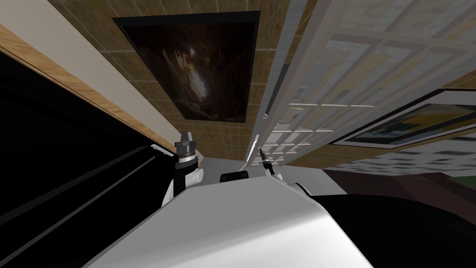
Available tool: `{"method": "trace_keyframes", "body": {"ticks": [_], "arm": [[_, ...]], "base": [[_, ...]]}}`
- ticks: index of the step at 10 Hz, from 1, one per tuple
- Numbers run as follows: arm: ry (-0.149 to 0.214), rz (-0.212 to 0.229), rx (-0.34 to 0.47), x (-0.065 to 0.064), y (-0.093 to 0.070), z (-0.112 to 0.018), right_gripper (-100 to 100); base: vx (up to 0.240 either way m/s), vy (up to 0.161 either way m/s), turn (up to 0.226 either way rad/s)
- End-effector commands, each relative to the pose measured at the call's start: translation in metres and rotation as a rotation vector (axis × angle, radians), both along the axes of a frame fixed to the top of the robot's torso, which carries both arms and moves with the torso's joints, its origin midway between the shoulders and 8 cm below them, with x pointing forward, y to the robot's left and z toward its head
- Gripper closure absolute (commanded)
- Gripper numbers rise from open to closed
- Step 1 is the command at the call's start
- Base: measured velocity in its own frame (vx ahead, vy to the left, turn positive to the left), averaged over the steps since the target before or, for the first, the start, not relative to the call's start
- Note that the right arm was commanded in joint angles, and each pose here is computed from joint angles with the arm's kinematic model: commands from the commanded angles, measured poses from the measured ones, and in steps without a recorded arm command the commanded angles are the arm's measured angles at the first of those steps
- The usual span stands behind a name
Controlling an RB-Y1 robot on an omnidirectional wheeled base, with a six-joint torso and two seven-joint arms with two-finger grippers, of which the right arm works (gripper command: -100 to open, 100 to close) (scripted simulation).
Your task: Pull the door open
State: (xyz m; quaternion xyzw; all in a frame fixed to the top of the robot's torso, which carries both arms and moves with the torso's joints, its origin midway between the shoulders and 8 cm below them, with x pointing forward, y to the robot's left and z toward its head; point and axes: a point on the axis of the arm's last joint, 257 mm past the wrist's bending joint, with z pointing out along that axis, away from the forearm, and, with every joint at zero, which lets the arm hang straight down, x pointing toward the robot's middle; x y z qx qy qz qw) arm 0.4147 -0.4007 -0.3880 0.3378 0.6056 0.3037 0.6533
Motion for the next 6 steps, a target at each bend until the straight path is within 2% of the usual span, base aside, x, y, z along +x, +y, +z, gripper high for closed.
{"method": "trace_keyframes", "body": {"ticks": [1, 4, 6], "arm": [[0.004, 0.004, 0.064, -0.0003, 0.0067, -0.0046, 100], [-0.001, 0.001, 0.112, 0.0002, 0.0061, -0.0044, 100], [-0.009, -0.007, 0.192, 0.0010, 0.0048, -0.0041, 100]], "base": [[-0.022, -0.014, 0.042], [-0.029, -0.018, 0.041], [-0.031, -0.016, 0.047]]}}
